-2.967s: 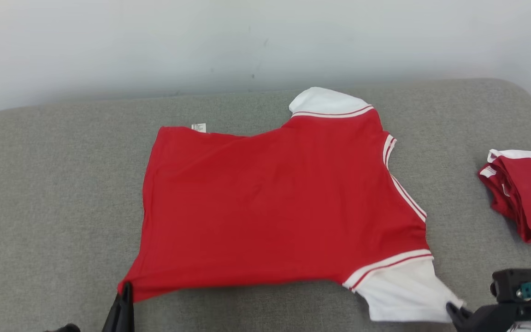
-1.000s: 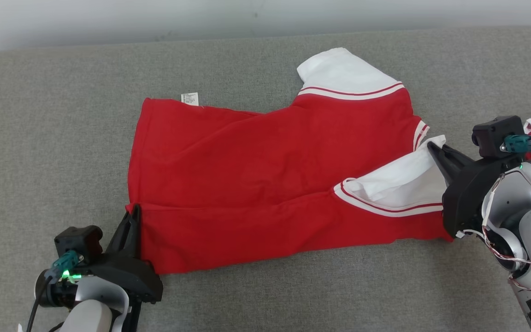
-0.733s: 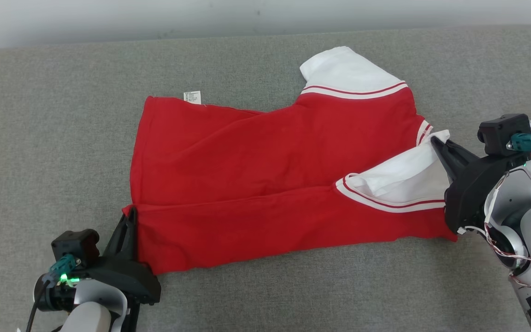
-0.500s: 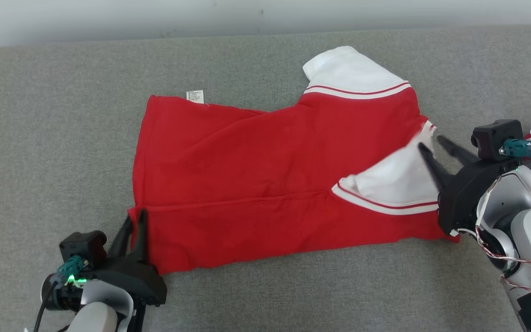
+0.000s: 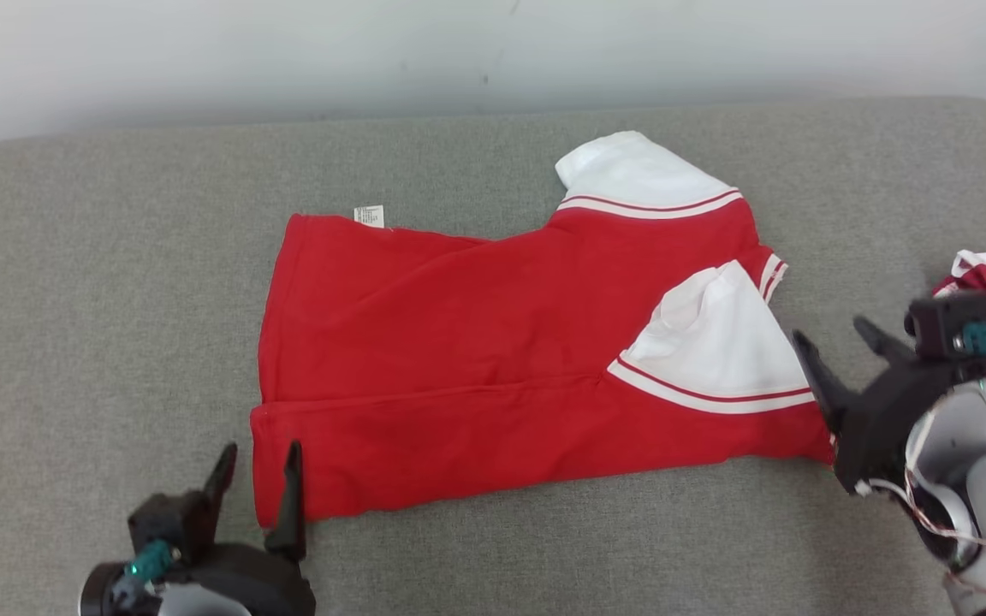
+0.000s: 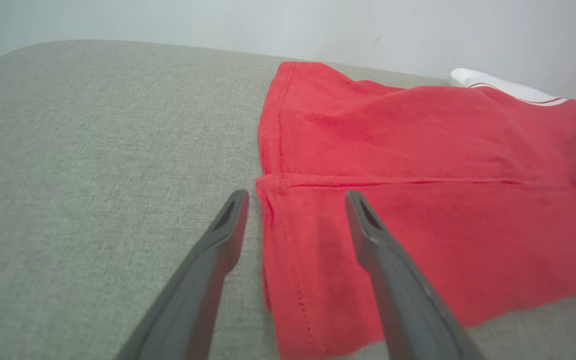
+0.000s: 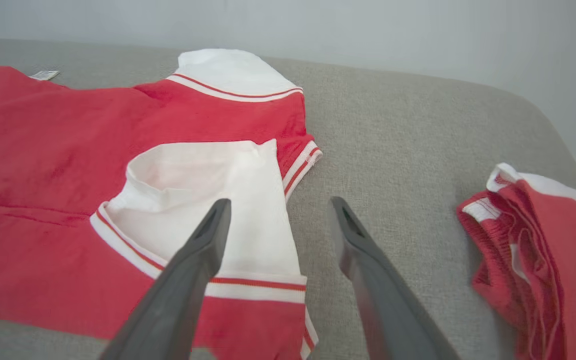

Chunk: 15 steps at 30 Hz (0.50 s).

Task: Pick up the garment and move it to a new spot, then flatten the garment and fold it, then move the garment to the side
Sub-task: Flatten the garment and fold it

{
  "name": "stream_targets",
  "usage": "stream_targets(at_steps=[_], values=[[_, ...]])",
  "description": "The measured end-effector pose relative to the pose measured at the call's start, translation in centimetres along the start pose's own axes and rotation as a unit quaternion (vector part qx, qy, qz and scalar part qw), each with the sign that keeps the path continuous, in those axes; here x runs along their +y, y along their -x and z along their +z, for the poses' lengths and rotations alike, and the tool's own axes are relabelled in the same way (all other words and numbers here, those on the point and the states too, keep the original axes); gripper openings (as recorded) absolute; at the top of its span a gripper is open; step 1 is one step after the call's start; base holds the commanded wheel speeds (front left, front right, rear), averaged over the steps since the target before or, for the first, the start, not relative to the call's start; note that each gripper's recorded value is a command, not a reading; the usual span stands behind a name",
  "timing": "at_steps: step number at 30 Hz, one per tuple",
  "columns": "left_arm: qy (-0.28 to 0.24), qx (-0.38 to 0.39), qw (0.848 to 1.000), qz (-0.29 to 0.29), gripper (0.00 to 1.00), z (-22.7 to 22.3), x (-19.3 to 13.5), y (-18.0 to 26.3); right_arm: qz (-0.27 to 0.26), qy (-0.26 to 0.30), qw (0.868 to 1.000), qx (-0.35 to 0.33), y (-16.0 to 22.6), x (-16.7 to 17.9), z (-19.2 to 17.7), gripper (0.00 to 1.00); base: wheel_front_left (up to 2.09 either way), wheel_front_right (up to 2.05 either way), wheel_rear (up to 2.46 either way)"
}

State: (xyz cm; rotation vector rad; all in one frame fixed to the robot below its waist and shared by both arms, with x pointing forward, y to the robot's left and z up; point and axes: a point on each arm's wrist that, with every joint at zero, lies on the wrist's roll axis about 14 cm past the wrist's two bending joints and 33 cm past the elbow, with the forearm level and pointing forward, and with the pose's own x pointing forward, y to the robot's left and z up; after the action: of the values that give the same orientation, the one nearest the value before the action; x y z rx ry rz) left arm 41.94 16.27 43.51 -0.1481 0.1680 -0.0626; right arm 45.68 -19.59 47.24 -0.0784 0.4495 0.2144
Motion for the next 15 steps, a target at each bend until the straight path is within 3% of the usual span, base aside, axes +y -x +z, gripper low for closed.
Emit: stream_targets(at_steps=[6, 15], values=[[-0.024, 0.033, 0.999, 0.012, 1.0, -1.9, 0.4, 1.1, -0.03, -0.037, 0.997, 0.059, 1.6, -1.3, -4.4, 1.0, 0.0, 0.0, 0.0], [-0.03, 0.058, 0.998, 0.013, 1.0, -3.2, 0.3, 0.3, -0.036, -0.071, 0.988, 0.13, 0.8, -0.8, -8.6, 1.0, 0.0, 0.0, 0.0]])
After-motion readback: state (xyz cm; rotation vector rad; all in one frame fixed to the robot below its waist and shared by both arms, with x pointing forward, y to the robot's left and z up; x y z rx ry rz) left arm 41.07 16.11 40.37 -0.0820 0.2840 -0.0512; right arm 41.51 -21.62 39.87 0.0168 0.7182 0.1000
